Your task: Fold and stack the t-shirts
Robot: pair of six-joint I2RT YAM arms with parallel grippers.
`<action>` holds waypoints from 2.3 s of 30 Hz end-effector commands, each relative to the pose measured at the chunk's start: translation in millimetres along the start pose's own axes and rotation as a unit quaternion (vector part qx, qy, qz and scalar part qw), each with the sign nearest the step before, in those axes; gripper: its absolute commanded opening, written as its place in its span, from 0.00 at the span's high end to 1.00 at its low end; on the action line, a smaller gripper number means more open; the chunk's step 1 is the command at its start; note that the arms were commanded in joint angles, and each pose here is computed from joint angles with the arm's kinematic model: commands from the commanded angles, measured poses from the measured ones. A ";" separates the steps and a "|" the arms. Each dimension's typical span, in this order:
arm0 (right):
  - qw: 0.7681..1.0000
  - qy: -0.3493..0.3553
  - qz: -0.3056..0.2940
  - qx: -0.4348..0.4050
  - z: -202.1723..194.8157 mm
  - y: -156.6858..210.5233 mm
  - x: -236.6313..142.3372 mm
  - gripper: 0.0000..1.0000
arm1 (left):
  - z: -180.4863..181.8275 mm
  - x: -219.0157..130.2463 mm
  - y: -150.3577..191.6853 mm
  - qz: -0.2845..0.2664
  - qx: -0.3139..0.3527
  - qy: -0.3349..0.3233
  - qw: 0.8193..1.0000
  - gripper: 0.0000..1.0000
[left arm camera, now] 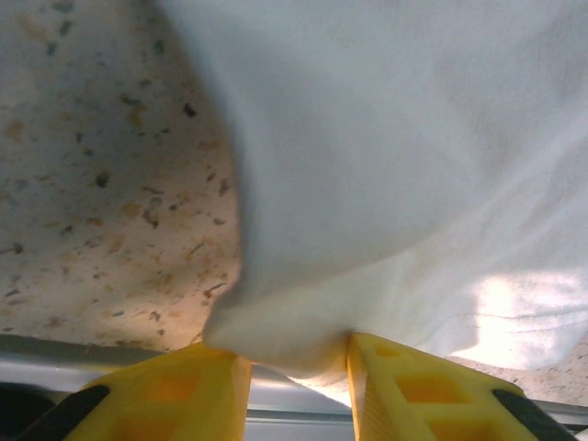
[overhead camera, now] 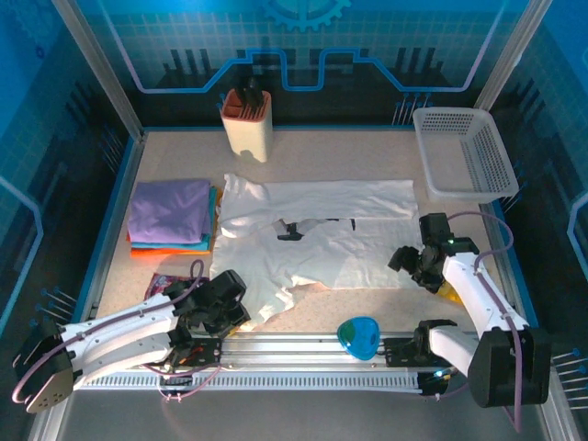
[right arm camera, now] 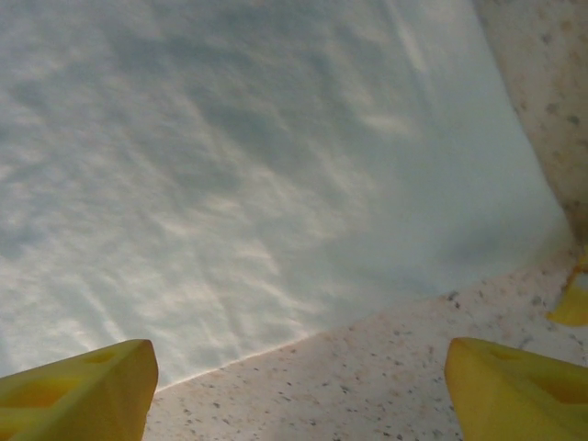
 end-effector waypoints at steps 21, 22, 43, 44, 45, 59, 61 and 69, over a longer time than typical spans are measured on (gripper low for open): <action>0.993 0.044 -0.010 0.112 -34.0 -17.8 40.7 0.47 | 9.7 -9.9 -11.2 -0.045 0.007 -0.026 0.999 0.96; 0.993 0.041 -0.012 0.112 -32.8 -19.8 40.0 0.48 | 9.8 -11.3 -11.5 -0.046 0.010 -0.027 0.999 0.98; 0.993 0.022 -0.040 0.108 -23.3 -47.7 39.7 0.74 | -6.7 -43.0 -18.6 -0.065 0.044 -0.022 0.997 1.00; 0.993 0.021 -0.040 0.109 -22.8 -48.6 40.6 0.77 | -7.5 -46.8 -19.4 -0.065 0.046 -0.023 0.997 1.00; 0.993 0.017 -0.040 0.108 -21.6 -49.8 41.5 0.84 | -8.8 -51.8 -20.8 -0.066 0.050 -0.023 0.996 1.00; 0.996 -0.024 -0.038 0.082 4.4 -67.2 19.6 1.00 | -57.2 -96.2 -60.5 -0.096 0.081 0.039 0.991 1.00; 0.996 -0.031 -0.032 0.080 7.9 -67.9 18.6 1.00 | -62.6 -101.0 -67.3 -0.099 0.085 0.044 0.990 1.00; 0.996 -0.050 -0.010 0.073 21.1 -74.7 16.9 1.00 | -69.6 -115.8 -86.1 -0.113 0.096 0.053 0.988 1.00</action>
Point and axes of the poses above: each hand's point on the last joint's axis, 136 mm out from that joint toward the fingers, its own x axis out along the fingers, its own z axis along the line the jaws close on, y = z × x, the point moved 2 cm from there along -x, back along the fingers, and after that the axes turned 6 degrees about x, right-handed, at the moved point
